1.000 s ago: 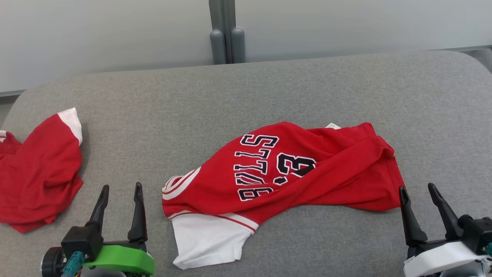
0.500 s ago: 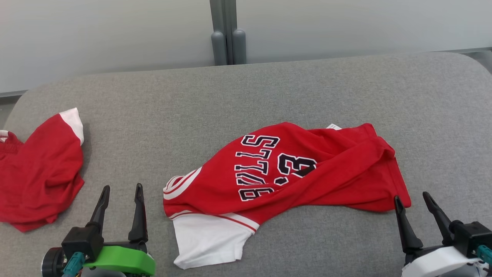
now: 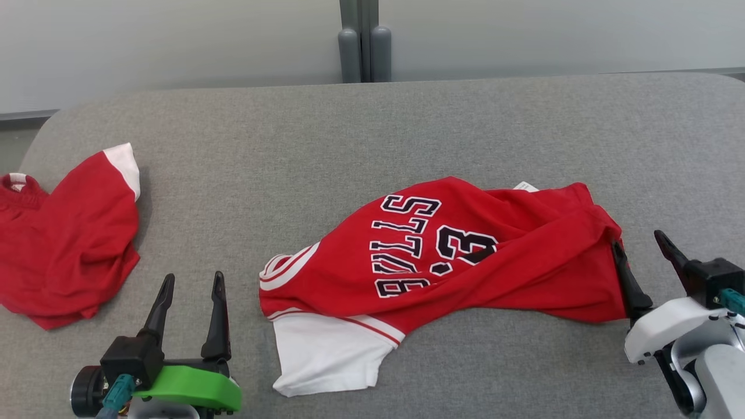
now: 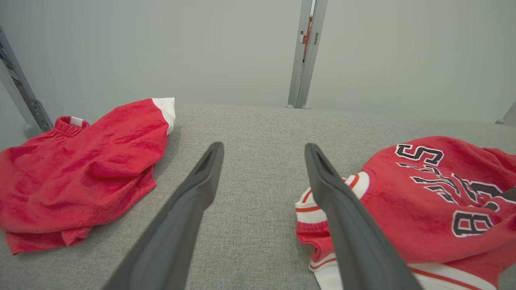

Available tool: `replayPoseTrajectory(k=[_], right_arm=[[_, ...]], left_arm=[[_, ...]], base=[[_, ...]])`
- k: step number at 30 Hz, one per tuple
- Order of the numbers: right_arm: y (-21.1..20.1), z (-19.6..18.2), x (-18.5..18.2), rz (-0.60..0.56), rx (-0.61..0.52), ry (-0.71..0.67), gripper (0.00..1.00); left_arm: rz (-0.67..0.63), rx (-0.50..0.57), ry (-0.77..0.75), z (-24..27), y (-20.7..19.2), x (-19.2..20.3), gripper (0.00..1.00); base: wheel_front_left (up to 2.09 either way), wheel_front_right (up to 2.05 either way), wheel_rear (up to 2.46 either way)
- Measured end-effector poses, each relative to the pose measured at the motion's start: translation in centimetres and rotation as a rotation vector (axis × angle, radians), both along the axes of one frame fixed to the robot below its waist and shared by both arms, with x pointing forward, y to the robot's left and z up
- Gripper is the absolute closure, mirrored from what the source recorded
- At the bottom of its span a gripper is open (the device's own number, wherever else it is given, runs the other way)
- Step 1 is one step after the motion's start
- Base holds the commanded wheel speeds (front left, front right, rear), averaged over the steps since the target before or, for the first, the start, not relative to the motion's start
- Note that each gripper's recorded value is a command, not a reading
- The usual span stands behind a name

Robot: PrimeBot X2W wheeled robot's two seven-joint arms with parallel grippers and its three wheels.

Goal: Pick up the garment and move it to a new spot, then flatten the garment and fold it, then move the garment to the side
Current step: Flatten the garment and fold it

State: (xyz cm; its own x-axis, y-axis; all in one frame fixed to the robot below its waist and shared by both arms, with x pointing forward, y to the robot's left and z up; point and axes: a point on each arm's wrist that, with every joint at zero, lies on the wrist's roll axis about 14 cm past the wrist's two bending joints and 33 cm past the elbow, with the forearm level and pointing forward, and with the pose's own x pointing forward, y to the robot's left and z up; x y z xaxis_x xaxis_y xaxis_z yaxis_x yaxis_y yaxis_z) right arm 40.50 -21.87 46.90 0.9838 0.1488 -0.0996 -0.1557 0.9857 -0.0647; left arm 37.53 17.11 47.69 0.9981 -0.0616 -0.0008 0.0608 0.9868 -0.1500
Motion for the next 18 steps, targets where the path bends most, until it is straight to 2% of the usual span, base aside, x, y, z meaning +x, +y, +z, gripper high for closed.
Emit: replayPoseTrajectory(k=[12, 13, 14, 15, 16, 18], right_arm=[[1.0, -3.8, 3.3, 0.009, 0.028, 0.145, 0.00], [1.1, -4.1, 3.5, 0.001, 0.051, 0.157, 0.03], [1.4, -4.4, 3.6, -0.001, 0.066, 0.165, 0.57], [1.8, -4.6, 3.6, 0.004, 0.074, 0.174, 0.86], [2.0, -4.7, 3.6, 0.011, 0.076, 0.176, 1.00], [2.2, -4.7, 3.6, 0.016, 0.080, 0.177, 1.00]], left_arm=[[0.031, -0.001, 0.020, -0.6, 1.0, 0.2, 0.00], [0.031, -0.001, 0.021, -0.7, 1.0, 0.2, 0.00], [0.031, -0.002, 0.021, -0.7, 1.0, 0.2, 0.00], [0.031, -0.001, 0.022, -0.7, 1.0, 0.2, 0.00], [0.032, -0.001, 0.022, -0.7, 1.0, 0.2, 0.00], [0.031, -0.001, 0.021, -0.7, 1.0, 0.3, 0.00]], base=[[0.00, 0.00, 0.00], [0.00, 0.00, 0.00], [0.00, 0.00, 0.00], [0.00, 0.00, 0.00], [0.00, 0.00, 0.00], [0.00, 0.00, 0.00]])
